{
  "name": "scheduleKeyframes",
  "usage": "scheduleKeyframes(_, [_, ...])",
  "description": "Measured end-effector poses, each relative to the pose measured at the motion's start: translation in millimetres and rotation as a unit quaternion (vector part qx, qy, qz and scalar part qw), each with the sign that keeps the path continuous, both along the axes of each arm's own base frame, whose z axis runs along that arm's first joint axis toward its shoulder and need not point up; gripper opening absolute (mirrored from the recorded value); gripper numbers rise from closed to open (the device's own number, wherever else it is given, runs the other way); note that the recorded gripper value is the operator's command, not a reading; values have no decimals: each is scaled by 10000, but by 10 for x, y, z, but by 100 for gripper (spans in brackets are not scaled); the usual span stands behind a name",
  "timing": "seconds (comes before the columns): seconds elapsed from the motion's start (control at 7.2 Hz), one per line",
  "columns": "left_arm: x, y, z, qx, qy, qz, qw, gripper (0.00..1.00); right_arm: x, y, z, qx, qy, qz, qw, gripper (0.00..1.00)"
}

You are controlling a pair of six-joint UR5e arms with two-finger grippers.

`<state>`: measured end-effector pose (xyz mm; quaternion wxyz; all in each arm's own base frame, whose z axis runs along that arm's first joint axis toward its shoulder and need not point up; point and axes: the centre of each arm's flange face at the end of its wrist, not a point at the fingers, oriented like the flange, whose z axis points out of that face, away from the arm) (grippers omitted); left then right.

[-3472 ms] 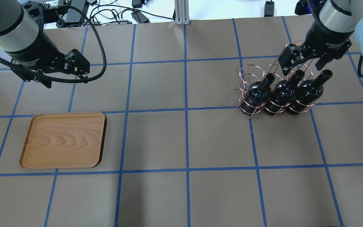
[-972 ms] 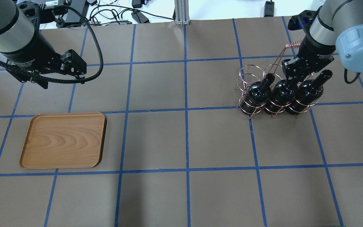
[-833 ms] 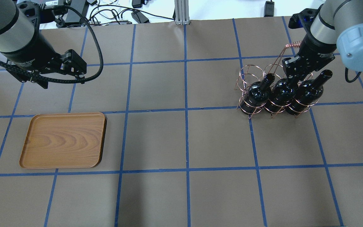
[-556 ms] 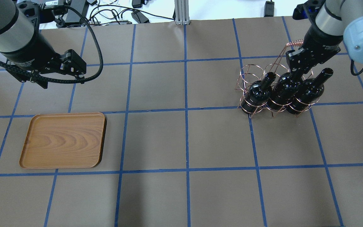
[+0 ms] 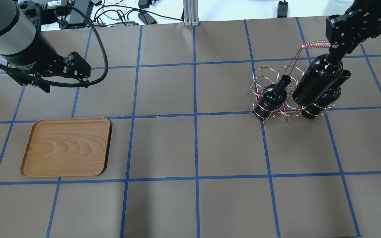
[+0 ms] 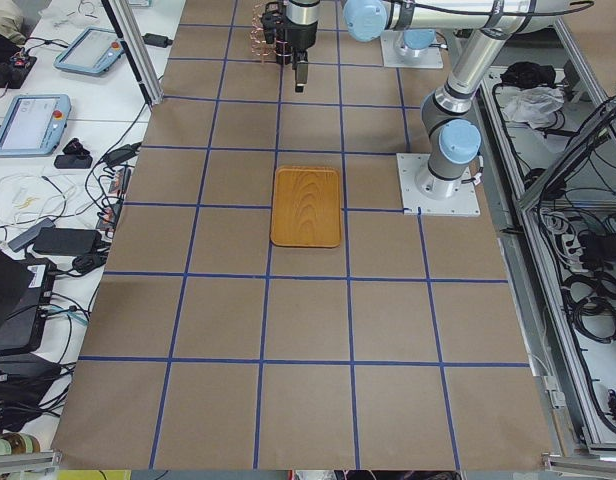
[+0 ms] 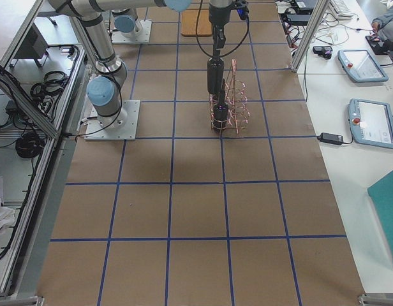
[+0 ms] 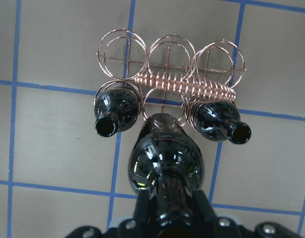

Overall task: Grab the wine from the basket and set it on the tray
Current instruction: 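Lift the bottle out of the rack with the right gripper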

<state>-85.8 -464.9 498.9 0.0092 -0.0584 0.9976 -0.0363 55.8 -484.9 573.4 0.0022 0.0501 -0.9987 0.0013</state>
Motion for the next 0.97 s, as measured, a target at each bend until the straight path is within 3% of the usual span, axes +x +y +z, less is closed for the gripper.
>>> scheduleKeyframes(0.42, [0, -2, 0, -5, 4, -1, 10000, 100, 562, 542, 149, 269, -237, -651, 9972, 6])
scheduleKeyframes(0.69, [11, -5, 2, -10, 5, 11, 10000, 100, 1336, 690, -39, 143, -228, -966, 9950, 6])
scheduleKeyframes(0.97, [151, -21, 19, -31, -4, 39, 10000, 100, 2213, 659, -433, 50, -236, -1384, 9901, 7])
